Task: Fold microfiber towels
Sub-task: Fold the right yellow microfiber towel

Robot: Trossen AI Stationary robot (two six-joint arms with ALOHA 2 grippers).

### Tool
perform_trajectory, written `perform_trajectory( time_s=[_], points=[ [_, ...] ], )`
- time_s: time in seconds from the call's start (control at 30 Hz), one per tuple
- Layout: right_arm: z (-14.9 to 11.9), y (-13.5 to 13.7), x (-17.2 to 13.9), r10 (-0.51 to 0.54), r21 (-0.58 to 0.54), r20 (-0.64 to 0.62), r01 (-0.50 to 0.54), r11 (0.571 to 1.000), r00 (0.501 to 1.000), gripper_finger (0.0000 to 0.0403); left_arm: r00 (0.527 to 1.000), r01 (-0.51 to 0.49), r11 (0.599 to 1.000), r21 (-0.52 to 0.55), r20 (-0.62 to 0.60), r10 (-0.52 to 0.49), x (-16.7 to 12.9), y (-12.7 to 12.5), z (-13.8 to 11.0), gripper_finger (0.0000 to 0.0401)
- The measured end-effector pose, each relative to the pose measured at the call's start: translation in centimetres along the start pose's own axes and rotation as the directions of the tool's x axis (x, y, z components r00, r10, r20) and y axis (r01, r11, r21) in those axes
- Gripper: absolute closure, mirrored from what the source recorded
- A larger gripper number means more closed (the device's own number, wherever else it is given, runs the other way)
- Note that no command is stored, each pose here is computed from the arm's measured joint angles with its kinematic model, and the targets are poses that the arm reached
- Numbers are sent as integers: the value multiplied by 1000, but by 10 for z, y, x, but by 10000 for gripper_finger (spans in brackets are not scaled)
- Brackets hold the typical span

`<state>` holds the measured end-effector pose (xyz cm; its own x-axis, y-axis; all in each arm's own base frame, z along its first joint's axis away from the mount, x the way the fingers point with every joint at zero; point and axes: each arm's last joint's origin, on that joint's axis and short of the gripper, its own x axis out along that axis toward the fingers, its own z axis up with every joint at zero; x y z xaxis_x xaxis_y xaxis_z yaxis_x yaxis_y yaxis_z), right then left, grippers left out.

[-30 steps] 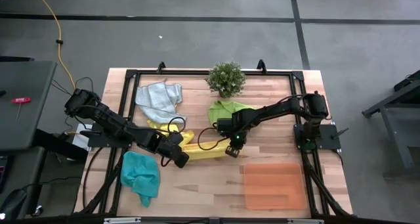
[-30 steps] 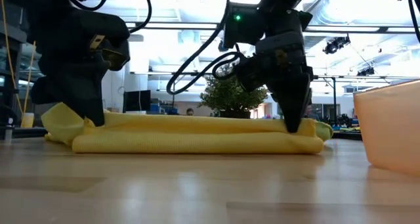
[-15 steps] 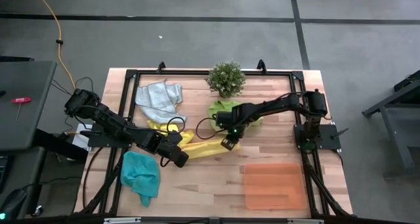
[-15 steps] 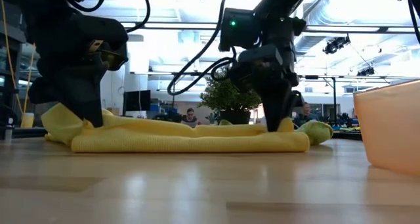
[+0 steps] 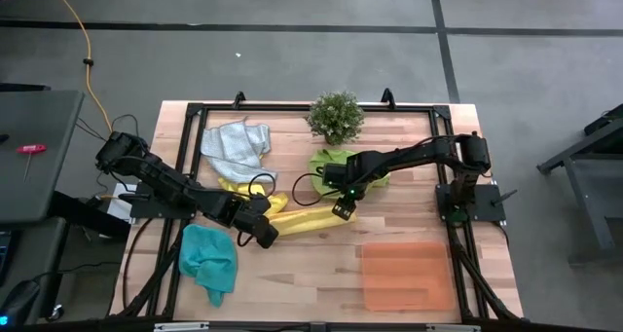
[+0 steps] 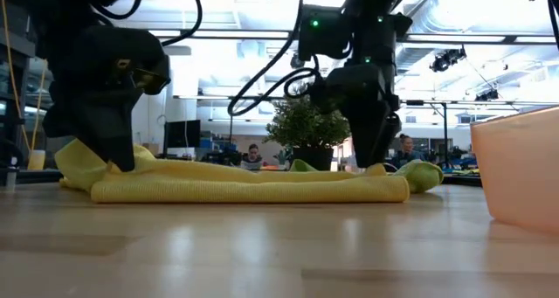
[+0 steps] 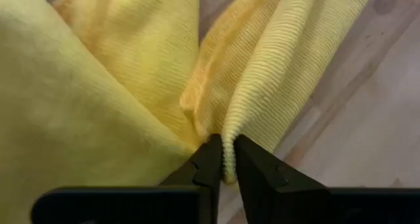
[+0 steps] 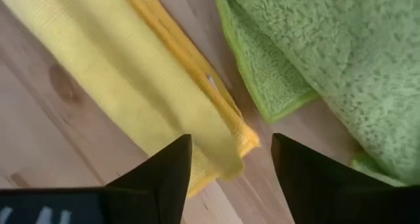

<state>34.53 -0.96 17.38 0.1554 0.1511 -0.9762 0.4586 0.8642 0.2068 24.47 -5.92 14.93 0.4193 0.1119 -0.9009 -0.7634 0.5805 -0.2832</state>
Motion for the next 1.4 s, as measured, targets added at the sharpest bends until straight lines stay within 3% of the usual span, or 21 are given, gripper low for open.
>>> perform_trajectory(
  time_s=[0.43,0.67,0.77,0.87,0.97,1.13,1.27,1.4],
  points=[
    [-10,2,-45,17,-118,125,-2,993,992,198,1000,27,986,167,-11,-25,-6,7,18,258],
    [-29,3,-61,-11,-161,57,20,987,998,198,992,27,979,204,118,-52,-53,24,32,222],
    [-40,3,-59,-17,-173,60,27,985,998,198,973,69,975,211,200,-112,-74,28,30,218],
    [-60,-3,-49,53,-109,105,-42,993,993,198,942,153,964,218,262,-209,-85,29,21,218],
    [-83,-12,-35,156,25,184,-163,986,970,198,917,229,950,213,281,-284,-84,30,7,217],
    [-104,-23,-13,258,258,325,-348,901,910,198,897,295,941,168,289,-333,-69,32,-8,217],
    [-109,-28,6,262,346,361,-390,853,895,198,899,313,940,138,275,-340,-60,33,-13,217],
    [-103,-27,17,251,367,384,-397,841,888,198,911,303,943,141,247,-330,-56,33,-14,217]
  ],
)
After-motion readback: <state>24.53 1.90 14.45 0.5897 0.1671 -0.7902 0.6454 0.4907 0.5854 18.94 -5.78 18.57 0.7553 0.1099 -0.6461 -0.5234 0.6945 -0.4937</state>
